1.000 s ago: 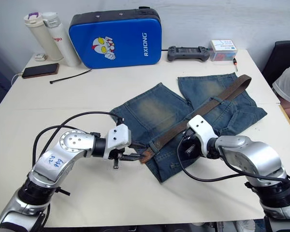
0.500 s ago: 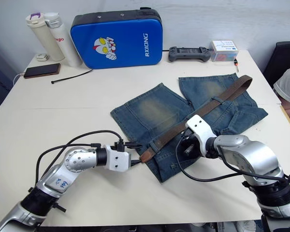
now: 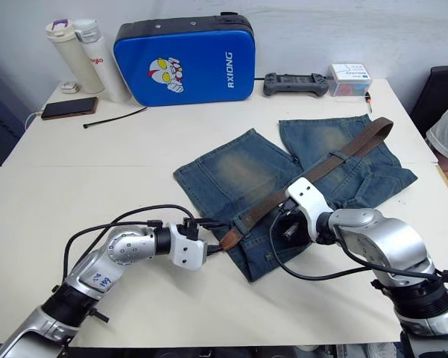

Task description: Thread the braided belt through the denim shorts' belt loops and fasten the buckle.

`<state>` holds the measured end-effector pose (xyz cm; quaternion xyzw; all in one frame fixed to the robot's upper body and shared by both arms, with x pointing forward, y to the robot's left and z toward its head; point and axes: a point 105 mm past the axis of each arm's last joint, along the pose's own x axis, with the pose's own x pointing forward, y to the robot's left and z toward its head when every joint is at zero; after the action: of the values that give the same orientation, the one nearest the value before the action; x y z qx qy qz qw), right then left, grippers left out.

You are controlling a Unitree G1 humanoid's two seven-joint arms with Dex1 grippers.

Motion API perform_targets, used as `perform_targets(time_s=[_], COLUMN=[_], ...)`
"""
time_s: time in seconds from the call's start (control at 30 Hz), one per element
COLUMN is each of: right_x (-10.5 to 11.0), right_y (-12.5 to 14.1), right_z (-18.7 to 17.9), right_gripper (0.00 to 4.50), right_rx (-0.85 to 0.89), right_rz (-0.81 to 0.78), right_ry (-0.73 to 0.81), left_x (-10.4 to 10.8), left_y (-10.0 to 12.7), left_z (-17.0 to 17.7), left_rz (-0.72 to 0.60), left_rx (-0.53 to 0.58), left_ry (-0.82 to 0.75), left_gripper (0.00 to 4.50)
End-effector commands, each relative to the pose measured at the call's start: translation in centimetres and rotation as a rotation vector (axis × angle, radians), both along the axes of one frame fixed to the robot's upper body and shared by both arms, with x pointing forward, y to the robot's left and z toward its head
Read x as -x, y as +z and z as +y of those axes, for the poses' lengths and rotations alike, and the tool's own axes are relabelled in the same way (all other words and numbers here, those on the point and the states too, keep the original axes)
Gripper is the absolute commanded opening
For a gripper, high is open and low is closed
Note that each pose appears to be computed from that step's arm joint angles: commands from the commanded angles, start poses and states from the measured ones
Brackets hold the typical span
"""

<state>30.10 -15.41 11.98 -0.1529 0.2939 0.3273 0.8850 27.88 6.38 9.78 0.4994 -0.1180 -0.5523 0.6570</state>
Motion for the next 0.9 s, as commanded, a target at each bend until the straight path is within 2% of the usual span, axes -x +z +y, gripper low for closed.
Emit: perform_targets(time_s=[0.03, 0.43, 0.63, 0.83, 0.9], right_x=[-0.3, -0.3, -0.4, -0.2, -0.2], right_y=[0.5, 0.4, 0.6, 0.6, 0.5], right_z=[0.0, 0.0, -0.1, -0.3, -0.2], right_gripper=[0.00, 0.00, 0.00, 0.00, 0.00], right_rx=[0.000, -0.003, 0.002, 0.002, 0.000], right_rz=[-0.024, -0.023, -0.032, -0.030, -0.028], right_ry=[-0.011, -0.020, -0.024, -0.033, -0.034], left_x=[1.1, 2.4, 0.9, 0.3, 0.1], left_y=[-1.5, -1.4, -3.1, -3.6, -3.8], left_z=[-0.1, 0.3, -0.2, 0.2, 0.3], left_rz=[0.064, 0.199, 0.191, 0.229, 0.248], left_rx=[-0.042, -0.014, -0.070, -0.054, -0.054], left_ry=[-0.041, -0.085, -0.026, 0.053, 0.075], left_gripper=[2.79, 2.79, 2.79, 2.79, 2.25])
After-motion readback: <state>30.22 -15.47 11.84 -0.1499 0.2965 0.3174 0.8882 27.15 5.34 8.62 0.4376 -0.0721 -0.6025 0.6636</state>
